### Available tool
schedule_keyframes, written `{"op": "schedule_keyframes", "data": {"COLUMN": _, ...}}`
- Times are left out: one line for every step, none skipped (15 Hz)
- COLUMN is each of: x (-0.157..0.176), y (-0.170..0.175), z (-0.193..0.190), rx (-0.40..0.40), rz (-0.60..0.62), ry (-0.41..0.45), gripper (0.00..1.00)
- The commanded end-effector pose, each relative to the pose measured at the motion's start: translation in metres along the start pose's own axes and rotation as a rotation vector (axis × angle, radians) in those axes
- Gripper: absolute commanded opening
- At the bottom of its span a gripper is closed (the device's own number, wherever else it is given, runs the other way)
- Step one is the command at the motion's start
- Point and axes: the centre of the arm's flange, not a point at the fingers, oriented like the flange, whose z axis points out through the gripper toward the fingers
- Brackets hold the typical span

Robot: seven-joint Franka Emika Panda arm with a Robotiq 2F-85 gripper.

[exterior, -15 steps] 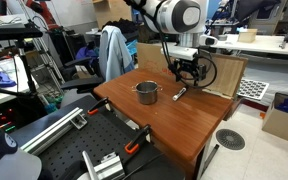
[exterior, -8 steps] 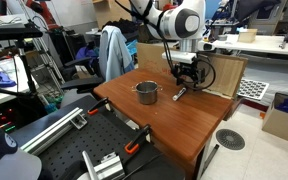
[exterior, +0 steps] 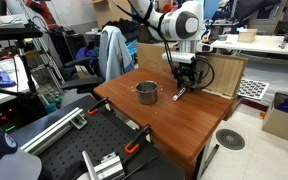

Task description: Place the marker inside the pot

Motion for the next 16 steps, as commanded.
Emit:
{"op": "schedule_keyframes", "data": {"x": 0.015, "y": 0.000, "z": 0.001, "rx": -0.025, "rz": 0.010, "ry": -0.031, "gripper": 0.44}}
{"op": "schedule_keyframes", "data": {"x": 0.015, "y": 0.000, "z": 0.001, "rx": -0.025, "rz": 0.009, "ry": -0.034, "gripper": 0.37}}
{"op": "schedule_keyframes", "data": {"x": 0.016, "y": 0.000, "z": 0.000, "rx": -0.025, "rz": 0.008, "ry": -0.038, "gripper": 0.31}}
{"op": "schedule_keyframes", "data": {"x": 0.016, "y": 0.000, "z": 0.000, "rx": -0.024, "rz": 0.007, "ry": -0.039, "gripper": 0.22}}
{"op": "schedule_keyframes", "data": {"x": 0.017, "y": 0.000, "z": 0.000, "rx": -0.024, "rz": 0.006, "ry": -0.039, "gripper": 0.15}}
{"op": "schedule_keyframes", "data": {"x": 0.017, "y": 0.000, "z": -0.001, "rx": -0.021, "rz": 0.006, "ry": -0.041, "gripper": 0.07}}
{"op": "schedule_keyframes", "data": {"x": 0.017, "y": 0.001, "z": -0.004, "rx": -0.012, "rz": 0.004, "ry": -0.044, "gripper": 0.01}}
{"op": "schedule_keyframes", "data": {"x": 0.016, "y": 0.002, "z": -0.008, "rx": -0.003, "rz": 0.002, "ry": -0.036, "gripper": 0.03}}
{"op": "schedule_keyframes", "data": {"x": 0.015, "y": 0.004, "z": -0.012, "rx": 0.005, "rz": 0.001, "ry": -0.031, "gripper": 0.05}}
{"op": "schedule_keyframes", "data": {"x": 0.013, "y": 0.006, "z": -0.016, "rx": 0.012, "rz": 0.000, "ry": -0.016, "gripper": 0.04}}
{"op": "schedule_keyframes", "data": {"x": 0.013, "y": 0.007, "z": -0.019, "rx": 0.017, "rz": -0.006, "ry": -0.009, "gripper": 0.05}}
{"op": "schedule_keyframes", "data": {"x": 0.010, "y": 0.009, "z": -0.024, "rx": 0.022, "rz": -0.009, "ry": 0.004, "gripper": 0.05}}
{"op": "schedule_keyframes", "data": {"x": 0.008, "y": 0.010, "z": -0.027, "rx": 0.021, "rz": -0.011, "ry": 0.016, "gripper": 0.05}}
{"op": "schedule_keyframes", "data": {"x": 0.006, "y": 0.011, "z": -0.031, "rx": 0.022, "rz": -0.010, "ry": 0.024, "gripper": 0.05}}
{"op": "schedule_keyframes", "data": {"x": 0.003, "y": 0.011, "z": -0.034, "rx": 0.023, "rz": -0.010, "ry": 0.031, "gripper": 0.05}}
{"op": "schedule_keyframes", "data": {"x": 0.000, "y": 0.011, "z": -0.038, "rx": 0.020, "rz": -0.016, "ry": 0.036, "gripper": 0.05}}
